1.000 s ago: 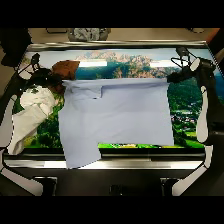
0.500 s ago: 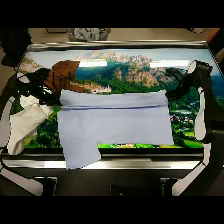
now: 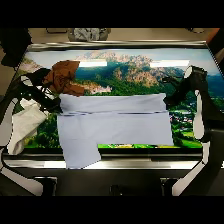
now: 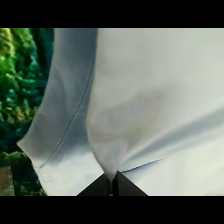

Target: Fold the shirts.

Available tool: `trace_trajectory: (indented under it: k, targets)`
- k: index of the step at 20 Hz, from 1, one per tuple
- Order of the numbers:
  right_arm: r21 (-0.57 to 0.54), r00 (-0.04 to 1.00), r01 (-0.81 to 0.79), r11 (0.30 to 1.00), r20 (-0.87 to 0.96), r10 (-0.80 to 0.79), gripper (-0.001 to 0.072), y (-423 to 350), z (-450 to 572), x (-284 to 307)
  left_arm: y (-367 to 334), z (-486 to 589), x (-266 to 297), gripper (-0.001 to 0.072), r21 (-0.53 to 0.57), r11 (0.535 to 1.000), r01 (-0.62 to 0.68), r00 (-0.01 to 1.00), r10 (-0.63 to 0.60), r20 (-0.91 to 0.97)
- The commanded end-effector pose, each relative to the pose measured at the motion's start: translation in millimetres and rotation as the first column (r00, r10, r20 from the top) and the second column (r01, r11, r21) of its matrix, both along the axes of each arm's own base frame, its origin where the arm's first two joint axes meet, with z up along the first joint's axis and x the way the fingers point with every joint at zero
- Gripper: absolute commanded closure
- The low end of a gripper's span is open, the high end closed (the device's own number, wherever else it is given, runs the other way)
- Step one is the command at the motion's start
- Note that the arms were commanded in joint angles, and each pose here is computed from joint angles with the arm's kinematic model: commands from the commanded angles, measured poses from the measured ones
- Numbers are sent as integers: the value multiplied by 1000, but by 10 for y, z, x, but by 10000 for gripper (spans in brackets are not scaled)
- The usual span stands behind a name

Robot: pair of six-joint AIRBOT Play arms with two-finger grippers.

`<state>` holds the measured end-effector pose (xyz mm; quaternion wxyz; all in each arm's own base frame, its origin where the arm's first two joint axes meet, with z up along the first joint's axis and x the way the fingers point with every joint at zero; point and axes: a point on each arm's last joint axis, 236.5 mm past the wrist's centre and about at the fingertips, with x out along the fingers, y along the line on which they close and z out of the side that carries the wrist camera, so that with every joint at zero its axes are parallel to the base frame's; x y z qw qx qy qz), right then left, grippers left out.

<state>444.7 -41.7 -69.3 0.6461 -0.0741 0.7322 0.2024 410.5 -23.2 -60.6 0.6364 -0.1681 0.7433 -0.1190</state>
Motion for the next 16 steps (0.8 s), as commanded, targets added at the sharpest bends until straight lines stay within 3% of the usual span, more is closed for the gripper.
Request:
trace_trajectory:
  k: [1, 5, 6, 7, 8, 10, 14, 16]
  targets:
    - [0, 1000, 23, 1000, -21, -23, 663, 9, -6, -39, -2, 1, -49, 679, -1, 1000, -11, 1000, 11, -28]
    - [-3, 999, 47, 999, -20, -47, 657, 23, -8, -26, 45, -23, -95, 664, 24, 1000, -13, 999, 15, -52]
    - [4, 998, 62, 998, -15, -62, 517, 41, -4, -10, 38, -15, -88, 491, 19, 1000, -15, 999, 15, -49]
    - [20, 998, 58, 998, -16, -58, 254, 73, 36, -21, 49, 15, -73, 228, 19, 1000, -16, 999, 17, -43]
    - [29, 1000, 11, 1000, -16, -11, 199, 70, 125, -73, 72, 71, -60, 183, 18, 1000, -18, 999, 18, -36]
    - [13, 1000, -31, 999, -5, 31, 166, -87, 395, -193, 184, 282, -34, 183, 21, 999, -30, 1000, 30, -8]
    - [8, 990, 140, 990, 19, -141, 162, -632, 973, -553, 377, 657, -223, 183, 25, 997, -75, 996, 74, 44]
    - [-5, 983, 184, 983, 26, -184, 162, -720, 1015, -754, 321, 549, -593, 183, 13, 997, -78, 997, 78, -4]
